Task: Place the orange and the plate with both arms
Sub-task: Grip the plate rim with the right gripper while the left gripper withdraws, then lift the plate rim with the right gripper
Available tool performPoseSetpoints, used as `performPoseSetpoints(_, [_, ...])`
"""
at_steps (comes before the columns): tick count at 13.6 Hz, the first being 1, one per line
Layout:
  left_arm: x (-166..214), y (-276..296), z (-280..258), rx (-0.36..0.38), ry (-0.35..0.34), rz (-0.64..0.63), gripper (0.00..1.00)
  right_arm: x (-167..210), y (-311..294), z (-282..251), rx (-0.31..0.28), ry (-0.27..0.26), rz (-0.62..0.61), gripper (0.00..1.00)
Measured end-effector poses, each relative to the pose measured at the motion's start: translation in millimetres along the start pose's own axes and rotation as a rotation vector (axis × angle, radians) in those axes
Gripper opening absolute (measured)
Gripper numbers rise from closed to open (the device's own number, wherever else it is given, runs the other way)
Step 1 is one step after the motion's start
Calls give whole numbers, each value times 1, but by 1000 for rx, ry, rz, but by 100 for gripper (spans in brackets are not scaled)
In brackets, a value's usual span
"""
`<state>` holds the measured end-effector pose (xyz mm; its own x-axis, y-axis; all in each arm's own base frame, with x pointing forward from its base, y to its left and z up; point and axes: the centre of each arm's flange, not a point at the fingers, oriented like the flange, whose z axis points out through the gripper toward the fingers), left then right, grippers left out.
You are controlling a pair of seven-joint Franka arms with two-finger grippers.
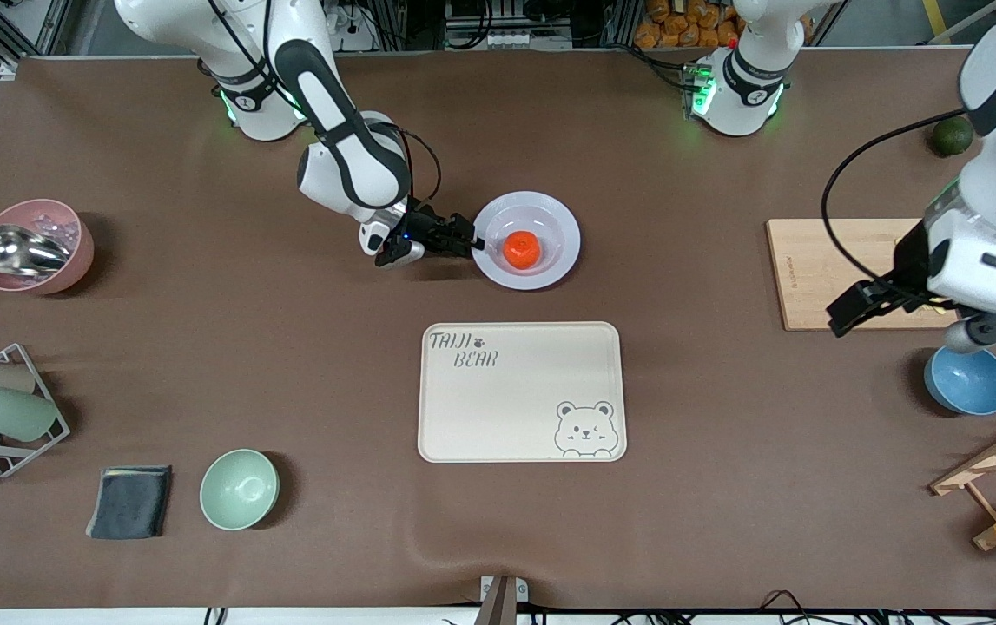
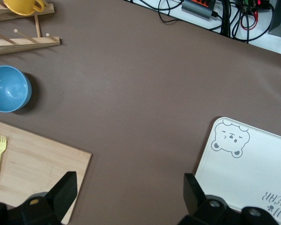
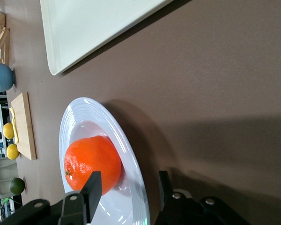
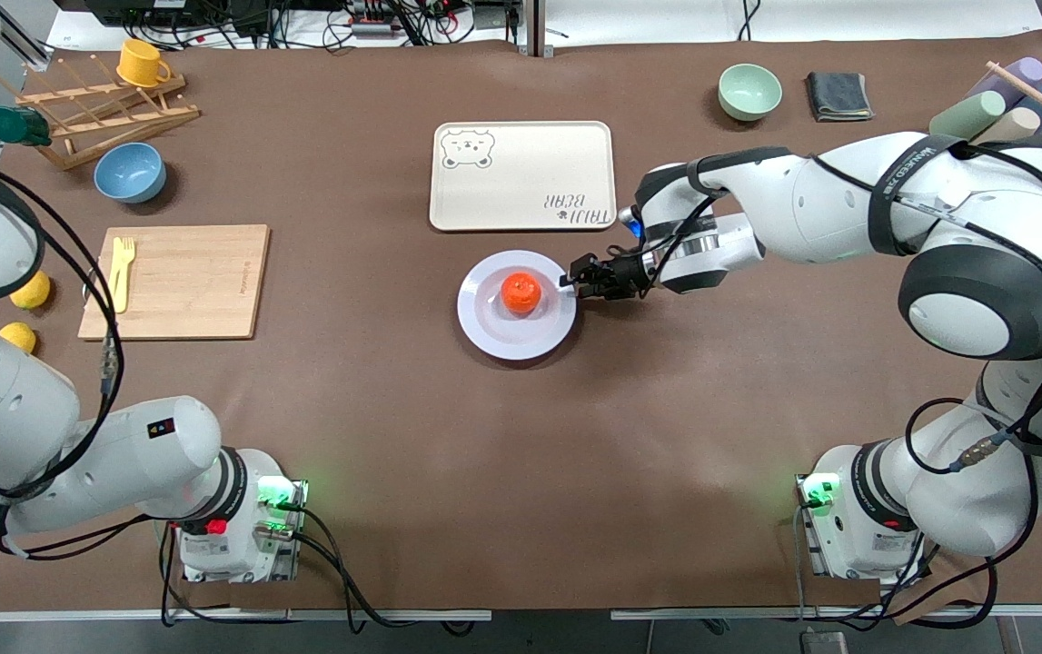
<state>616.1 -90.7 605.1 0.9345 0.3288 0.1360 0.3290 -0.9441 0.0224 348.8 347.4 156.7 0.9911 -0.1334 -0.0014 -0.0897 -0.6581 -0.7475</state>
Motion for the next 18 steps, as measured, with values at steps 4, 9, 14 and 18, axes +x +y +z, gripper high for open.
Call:
performPoseSetpoints(4, [4, -53, -25, -39, -30, 53, 100, -3, 6, 8, 2, 14, -9, 46])
performPoseSetpoints(9, [-18, -83, -38, -20, -49, 135, 100, -1, 4, 8, 5, 18, -15, 30])
performPoseSetpoints(14, [-27, -92, -40, -17, -54, 148, 100, 3, -5, 9, 31, 30, -9, 9])
performPoseSetpoints(18, [-22, -87, -25, -10, -75, 155, 100, 8, -12, 8, 61, 71, 46, 9])
